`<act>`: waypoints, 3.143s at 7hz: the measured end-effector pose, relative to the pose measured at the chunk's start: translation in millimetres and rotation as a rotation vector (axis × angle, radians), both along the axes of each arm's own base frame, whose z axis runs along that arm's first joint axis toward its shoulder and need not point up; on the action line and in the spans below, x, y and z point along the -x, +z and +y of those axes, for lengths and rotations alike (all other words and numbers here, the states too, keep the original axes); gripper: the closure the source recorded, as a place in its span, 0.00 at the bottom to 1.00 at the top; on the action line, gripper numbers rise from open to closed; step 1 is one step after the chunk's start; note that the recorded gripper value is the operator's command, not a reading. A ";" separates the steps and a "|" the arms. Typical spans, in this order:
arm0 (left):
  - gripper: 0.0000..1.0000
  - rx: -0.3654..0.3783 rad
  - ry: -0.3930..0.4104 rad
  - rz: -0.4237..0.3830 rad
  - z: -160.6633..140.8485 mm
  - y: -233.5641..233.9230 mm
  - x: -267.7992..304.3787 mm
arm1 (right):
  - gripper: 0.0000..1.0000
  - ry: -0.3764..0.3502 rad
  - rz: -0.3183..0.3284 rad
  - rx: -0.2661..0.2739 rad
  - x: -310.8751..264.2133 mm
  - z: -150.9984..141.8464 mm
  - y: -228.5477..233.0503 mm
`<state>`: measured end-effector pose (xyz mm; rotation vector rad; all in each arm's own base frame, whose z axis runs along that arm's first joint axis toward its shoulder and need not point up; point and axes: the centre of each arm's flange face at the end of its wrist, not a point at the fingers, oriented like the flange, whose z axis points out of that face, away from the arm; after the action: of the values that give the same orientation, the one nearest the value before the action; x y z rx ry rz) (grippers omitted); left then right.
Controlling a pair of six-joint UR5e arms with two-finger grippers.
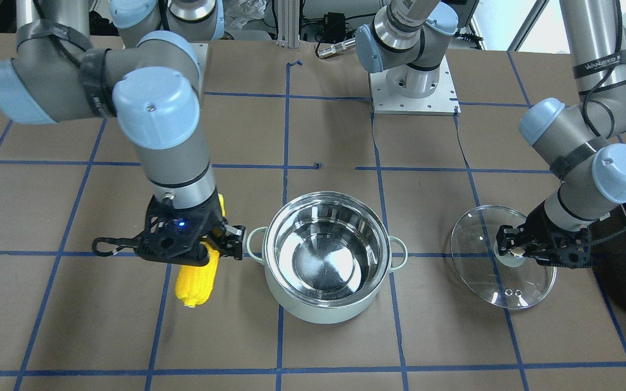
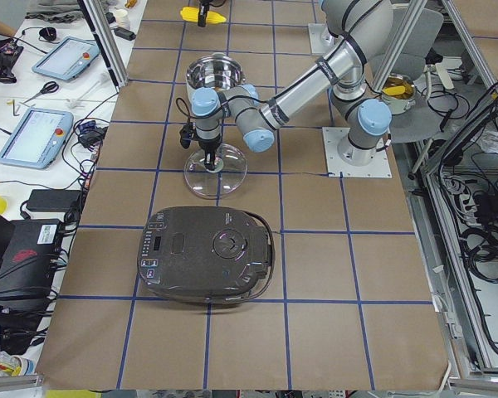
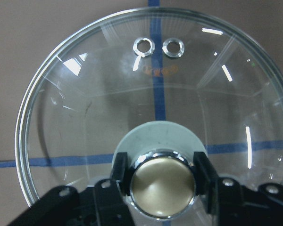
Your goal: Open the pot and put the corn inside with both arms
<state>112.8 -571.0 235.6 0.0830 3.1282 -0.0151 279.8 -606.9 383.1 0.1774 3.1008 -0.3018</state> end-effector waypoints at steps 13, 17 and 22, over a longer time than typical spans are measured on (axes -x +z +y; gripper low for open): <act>0.00 0.067 0.034 -0.006 66.6 247.6 120.2 | 0.00 0.074 -0.016 -0.052 -153.4 37.3 -45.3; 0.00 0.087 0.047 0.016 90.7 321.4 213.4 | 0.00 -0.046 0.005 -0.072 0.8 2.8 39.1; 0.00 0.229 0.052 0.018 60.8 319.8 235.3 | 0.00 0.001 0.038 -0.224 159.1 58.9 108.3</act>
<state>-122.5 -510.2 555.4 -0.0010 3.1191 -0.3738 120.7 -548.0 491.4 0.1752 3.1661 0.0437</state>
